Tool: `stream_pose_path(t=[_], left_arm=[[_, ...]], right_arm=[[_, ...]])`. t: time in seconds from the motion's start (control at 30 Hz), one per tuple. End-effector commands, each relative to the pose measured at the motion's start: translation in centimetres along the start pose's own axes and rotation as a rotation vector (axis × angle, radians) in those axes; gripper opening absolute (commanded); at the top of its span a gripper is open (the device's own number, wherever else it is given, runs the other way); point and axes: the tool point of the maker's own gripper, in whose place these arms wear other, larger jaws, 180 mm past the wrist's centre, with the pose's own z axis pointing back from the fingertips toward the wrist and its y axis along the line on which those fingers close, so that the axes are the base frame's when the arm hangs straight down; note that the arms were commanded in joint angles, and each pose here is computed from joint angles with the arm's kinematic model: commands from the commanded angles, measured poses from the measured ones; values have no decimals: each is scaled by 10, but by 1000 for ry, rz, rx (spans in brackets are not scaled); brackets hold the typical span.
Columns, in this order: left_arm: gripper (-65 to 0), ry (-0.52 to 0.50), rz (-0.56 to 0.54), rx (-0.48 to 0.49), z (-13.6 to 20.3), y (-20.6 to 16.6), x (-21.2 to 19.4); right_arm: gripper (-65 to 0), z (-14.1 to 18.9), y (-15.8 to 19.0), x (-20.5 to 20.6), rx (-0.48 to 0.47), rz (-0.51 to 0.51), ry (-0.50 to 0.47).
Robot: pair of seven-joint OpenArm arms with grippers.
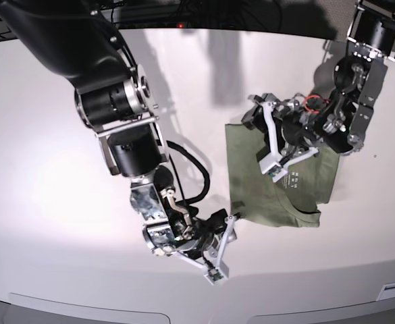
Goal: Fold the T-shirt properly
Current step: 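Grasp the folded shirt's edges with both grippers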
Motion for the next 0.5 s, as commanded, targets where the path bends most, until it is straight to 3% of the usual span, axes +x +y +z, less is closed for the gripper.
stream_pose_path(t=[0.0,0.23,0.3,0.47], left_arm=[[-281,-37,-3,-8,3,-3,11],[-281,-15,5,-12,0,-7,1],[-281,-12,-18,33,0,2,0],[-281,-35,-41,214,5,35,4]], right_arm=[[-387,2,2,21,6,19,-54],[-387,-13,21,-36,23,113,119],[-387,-13,25,-52,26,140,188],[-387,-15,33,-62,28,243,242]])
